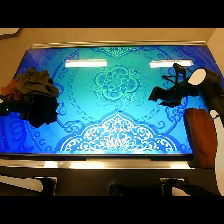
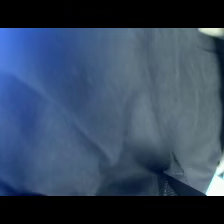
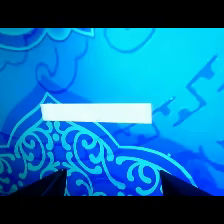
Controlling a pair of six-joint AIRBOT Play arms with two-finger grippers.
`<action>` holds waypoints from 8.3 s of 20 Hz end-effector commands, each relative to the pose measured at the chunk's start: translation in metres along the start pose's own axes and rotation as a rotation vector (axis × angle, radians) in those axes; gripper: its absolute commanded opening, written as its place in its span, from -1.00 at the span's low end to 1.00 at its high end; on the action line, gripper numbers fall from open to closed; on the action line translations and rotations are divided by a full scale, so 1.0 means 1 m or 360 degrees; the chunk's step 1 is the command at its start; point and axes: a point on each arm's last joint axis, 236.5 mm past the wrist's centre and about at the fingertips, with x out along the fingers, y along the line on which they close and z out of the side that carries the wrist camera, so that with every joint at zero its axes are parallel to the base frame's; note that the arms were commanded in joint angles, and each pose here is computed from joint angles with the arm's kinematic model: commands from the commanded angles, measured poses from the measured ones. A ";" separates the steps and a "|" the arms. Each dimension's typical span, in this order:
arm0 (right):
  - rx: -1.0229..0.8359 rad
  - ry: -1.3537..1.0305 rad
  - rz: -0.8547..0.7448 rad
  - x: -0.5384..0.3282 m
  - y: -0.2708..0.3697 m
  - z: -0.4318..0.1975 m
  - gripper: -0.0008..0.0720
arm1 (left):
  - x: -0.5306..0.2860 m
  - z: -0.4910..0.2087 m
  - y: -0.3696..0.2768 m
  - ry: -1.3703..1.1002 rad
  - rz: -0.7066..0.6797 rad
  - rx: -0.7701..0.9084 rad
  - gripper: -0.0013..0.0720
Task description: Fold the shirts.
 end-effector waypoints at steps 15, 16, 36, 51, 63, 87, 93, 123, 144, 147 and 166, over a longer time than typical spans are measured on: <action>-0.0065 0.0070 0.0031 -0.038 0.014 -0.029 0.89 | -0.309 -0.159 -0.203 -0.0762 -0.0852 0.1241 -0.90; -0.0075 0.0059 0.0035 -0.044 0.016 -0.031 0.89 | -0.322 -0.193 -0.213 -0.0740 -0.0938 0.1338 -0.90; -0.0175 -0.0028 -0.0323 -0.114 -0.024 -0.064 0.89 | -0.045 -0.481 -0.134 0.1104 -0.0325 0.2102 0.99; 0.0215 0.0658 0.0156 0.066 -0.030 -0.219 0.86 | -0.015 -0.329 0.050 0.0912 0.0091 0.1110 0.80; 0.0308 0.0703 0.0232 0.123 -0.005 -0.220 0.86 | 0.021 -0.359 0.015 0.0883 -0.0072 0.0965 -0.73; -0.0579 -0.2045 -0.0031 -0.421 0.081 -0.022 -0.88 | -0.591 -0.264 -0.223 -0.1813 -0.1527 0.1496 -0.90; -0.0566 -0.2122 -0.0019 -0.440 0.081 -0.039 -0.88 | -0.599 -0.265 -0.206 -0.1907 -0.1414 0.1501 -0.90; 0.0514 0.0172 -0.0174 -0.032 -0.157 0.001 0.17 | -0.093 -0.135 0.033 0.0676 0.0311 0.0967 0.19; 0.0471 0.0382 -0.0204 -0.009 -0.176 -0.041 0.18 | -0.012 -0.261 0.106 0.0858 0.0201 0.0726 -0.76; 0.0499 0.0439 -0.0061 0.016 -0.160 -0.057 0.18 | -0.013 -0.257 0.101 0.0835 0.0188 0.0745 -0.89; 0.0461 0.0497 0.0153 0.118 -0.116 -0.076 -0.06 | -0.038 -0.237 0.061 0.0685 0.0076 0.0912 -0.89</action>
